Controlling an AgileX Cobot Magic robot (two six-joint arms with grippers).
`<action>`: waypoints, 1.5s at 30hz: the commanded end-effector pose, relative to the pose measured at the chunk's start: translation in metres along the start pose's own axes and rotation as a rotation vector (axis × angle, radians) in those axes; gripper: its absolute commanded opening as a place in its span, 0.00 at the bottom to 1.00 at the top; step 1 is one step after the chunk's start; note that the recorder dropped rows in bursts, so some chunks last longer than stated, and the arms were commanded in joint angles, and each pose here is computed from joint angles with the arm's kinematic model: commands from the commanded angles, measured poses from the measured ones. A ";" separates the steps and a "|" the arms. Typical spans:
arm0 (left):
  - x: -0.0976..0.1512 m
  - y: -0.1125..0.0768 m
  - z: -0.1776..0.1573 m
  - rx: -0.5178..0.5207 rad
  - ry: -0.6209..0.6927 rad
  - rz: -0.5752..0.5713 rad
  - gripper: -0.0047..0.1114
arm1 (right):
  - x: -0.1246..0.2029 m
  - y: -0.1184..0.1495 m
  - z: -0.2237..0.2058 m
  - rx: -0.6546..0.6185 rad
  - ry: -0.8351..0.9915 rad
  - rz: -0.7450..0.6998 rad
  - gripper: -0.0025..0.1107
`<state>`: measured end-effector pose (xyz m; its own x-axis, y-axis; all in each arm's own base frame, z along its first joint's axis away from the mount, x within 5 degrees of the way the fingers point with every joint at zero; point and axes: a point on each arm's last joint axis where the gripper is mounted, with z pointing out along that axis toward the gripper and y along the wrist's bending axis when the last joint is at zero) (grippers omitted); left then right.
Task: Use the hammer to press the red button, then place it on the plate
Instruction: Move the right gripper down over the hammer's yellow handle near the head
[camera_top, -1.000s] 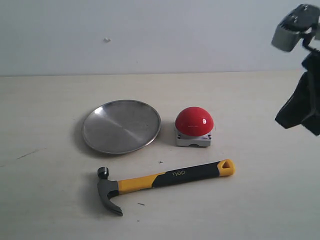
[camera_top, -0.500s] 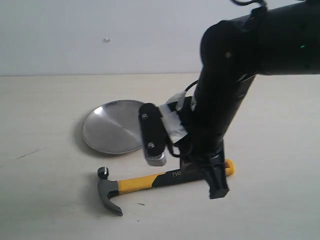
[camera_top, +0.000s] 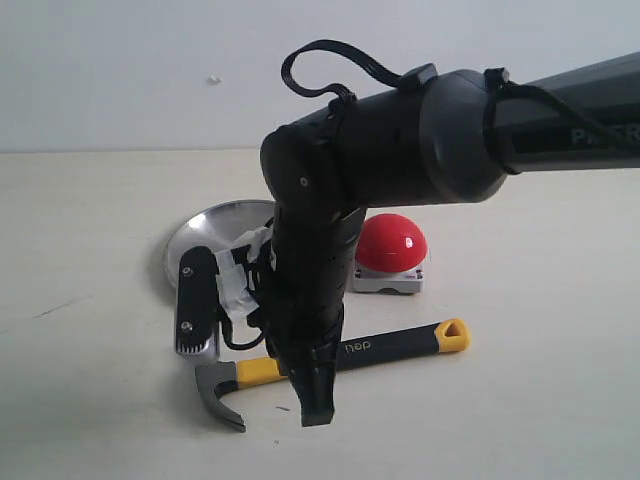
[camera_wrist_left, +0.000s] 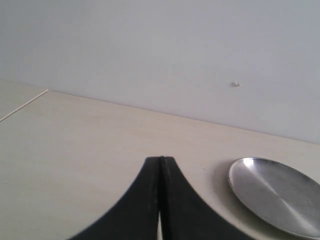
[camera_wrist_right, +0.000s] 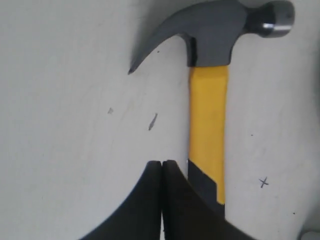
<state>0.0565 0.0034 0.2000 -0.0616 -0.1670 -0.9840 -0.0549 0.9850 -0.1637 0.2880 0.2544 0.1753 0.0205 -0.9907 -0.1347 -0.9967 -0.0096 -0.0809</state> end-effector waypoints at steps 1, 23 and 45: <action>0.001 0.000 0.000 0.000 -0.004 -0.013 0.04 | -0.005 -0.003 -0.001 0.025 -0.029 0.077 0.02; 0.001 0.000 0.000 0.000 -0.004 -0.013 0.04 | -0.013 -0.015 0.000 0.152 -0.122 0.087 0.08; 0.001 0.000 0.000 0.000 -0.004 -0.013 0.04 | -0.007 -0.016 0.022 0.115 -0.034 0.111 0.08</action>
<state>0.0565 0.0034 0.2000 -0.0616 -0.1670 -0.9840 -0.0549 0.9850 -0.1637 0.3039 0.2619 0.1536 -0.0701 -0.9830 -0.1698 -0.9812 0.0986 -0.1659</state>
